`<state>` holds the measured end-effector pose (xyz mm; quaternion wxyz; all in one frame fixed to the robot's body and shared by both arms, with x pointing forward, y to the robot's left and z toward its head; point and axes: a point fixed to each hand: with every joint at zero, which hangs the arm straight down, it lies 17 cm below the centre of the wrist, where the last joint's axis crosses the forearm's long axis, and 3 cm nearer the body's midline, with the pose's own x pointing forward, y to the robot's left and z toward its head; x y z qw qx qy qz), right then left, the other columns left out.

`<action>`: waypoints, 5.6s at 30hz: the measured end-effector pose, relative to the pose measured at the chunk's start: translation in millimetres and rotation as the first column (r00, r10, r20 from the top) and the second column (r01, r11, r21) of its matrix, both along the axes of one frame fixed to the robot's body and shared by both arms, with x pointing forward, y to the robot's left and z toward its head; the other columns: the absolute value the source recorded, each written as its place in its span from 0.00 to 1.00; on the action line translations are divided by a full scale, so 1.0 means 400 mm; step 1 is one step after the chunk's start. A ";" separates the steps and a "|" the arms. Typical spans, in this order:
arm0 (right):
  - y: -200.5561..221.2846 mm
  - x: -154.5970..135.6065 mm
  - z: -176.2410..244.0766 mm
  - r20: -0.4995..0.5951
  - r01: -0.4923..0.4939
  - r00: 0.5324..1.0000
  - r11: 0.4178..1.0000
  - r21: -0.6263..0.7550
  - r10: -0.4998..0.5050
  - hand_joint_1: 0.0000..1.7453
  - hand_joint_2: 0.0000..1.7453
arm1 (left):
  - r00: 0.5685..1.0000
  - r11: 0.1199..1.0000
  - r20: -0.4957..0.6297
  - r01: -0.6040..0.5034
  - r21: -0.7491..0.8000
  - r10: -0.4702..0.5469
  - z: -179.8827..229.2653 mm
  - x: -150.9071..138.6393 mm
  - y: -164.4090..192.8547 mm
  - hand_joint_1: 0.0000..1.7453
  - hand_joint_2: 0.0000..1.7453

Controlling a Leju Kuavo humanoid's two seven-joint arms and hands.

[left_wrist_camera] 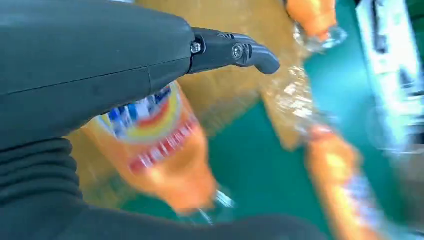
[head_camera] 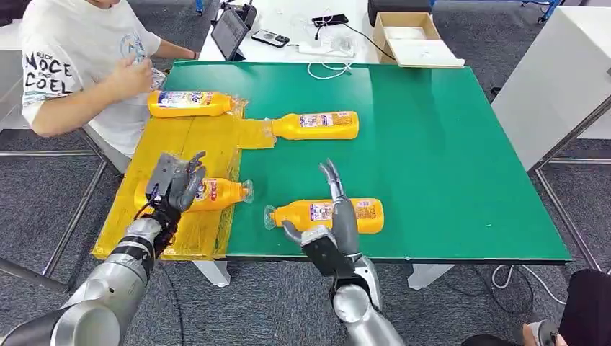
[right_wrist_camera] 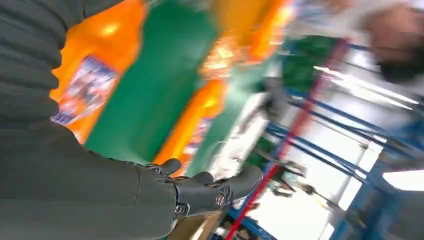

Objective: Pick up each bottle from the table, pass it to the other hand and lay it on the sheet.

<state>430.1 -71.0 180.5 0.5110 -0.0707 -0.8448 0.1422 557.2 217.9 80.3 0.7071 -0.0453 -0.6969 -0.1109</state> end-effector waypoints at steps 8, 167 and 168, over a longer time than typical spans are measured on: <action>-0.084 0.145 -0.198 -0.222 -0.061 0.974 0.904 -0.422 -0.038 0.00 1.00 | 0.906 0.930 0.210 -0.358 -0.083 0.368 0.080 -0.014 0.124 0.00 1.00; 0.196 -0.079 -0.221 0.052 -0.065 0.994 0.920 -0.386 0.092 0.51 1.00 | 0.936 0.676 0.206 0.349 -0.649 -0.285 0.205 -0.313 -0.397 1.00 1.00; 0.196 -0.079 -0.221 0.053 -0.065 0.994 0.920 -0.386 0.092 0.51 1.00 | 0.936 0.676 0.206 0.349 -0.649 -0.285 0.206 -0.313 -0.397 1.00 1.00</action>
